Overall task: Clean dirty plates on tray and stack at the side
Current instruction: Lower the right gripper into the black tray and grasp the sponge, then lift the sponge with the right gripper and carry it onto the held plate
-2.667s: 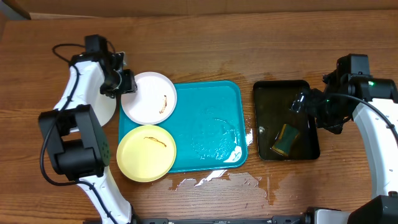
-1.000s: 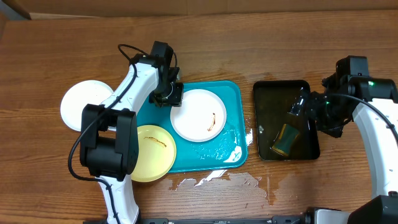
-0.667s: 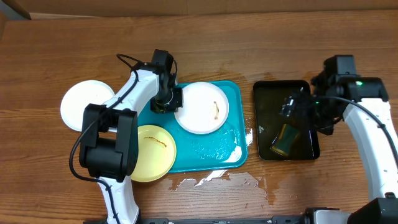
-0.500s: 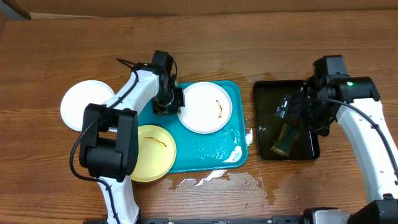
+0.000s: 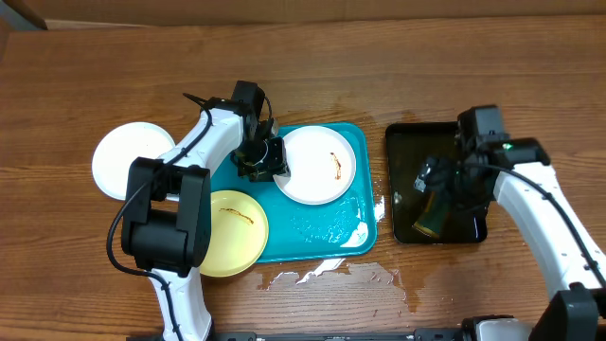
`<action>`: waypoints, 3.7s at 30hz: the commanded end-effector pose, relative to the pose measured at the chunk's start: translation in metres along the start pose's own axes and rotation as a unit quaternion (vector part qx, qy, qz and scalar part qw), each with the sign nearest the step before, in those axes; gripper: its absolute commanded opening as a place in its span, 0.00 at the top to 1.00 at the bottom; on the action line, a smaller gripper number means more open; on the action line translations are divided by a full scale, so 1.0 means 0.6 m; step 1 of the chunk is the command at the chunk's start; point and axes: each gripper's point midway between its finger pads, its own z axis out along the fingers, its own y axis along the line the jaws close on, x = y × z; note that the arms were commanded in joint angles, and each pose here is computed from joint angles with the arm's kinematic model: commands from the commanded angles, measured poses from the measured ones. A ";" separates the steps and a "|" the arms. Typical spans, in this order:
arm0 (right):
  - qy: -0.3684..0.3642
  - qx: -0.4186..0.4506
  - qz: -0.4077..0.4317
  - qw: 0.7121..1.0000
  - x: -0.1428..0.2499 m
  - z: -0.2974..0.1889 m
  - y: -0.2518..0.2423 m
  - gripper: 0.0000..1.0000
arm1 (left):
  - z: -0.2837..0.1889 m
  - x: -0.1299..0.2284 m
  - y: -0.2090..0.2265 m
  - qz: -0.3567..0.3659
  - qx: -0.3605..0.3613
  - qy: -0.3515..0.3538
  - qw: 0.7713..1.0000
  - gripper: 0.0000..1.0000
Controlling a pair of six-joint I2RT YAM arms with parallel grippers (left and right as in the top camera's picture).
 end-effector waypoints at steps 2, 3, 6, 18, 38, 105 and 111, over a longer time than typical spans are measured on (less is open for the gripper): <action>-0.027 0.057 0.064 0.996 0.001 0.031 -0.045 0.11 | 0.013 0.008 0.007 0.031 -0.004 0.013 0.999 0.61; -0.029 0.058 0.069 0.996 0.002 0.038 -0.048 0.13 | 0.013 0.008 0.007 0.032 -0.005 0.013 0.999 0.60; -0.038 0.051 0.077 0.995 0.003 0.059 -0.050 0.23 | 0.013 0.008 0.007 0.035 -0.004 0.013 0.999 0.60; -0.089 0.032 0.075 0.993 -0.013 0.105 -0.057 0.46 | 0.013 0.008 0.007 0.045 -0.005 0.013 0.999 0.60; -0.082 0.010 0.019 0.996 -0.012 0.107 -0.040 0.26 | 0.012 0.001 0.024 0.046 -0.035 0.003 0.998 0.59; -0.119 0.005 -0.056 0.991 -0.021 0.122 -0.026 0.96 | 0.053 -0.006 0.004 0.018 -0.130 -0.063 0.989 0.59; -0.153 -0.039 -0.074 0.985 -0.063 0.046 0.027 0.96 | 0.051 -0.008 0.009 0.019 -0.141 -0.067 0.988 0.59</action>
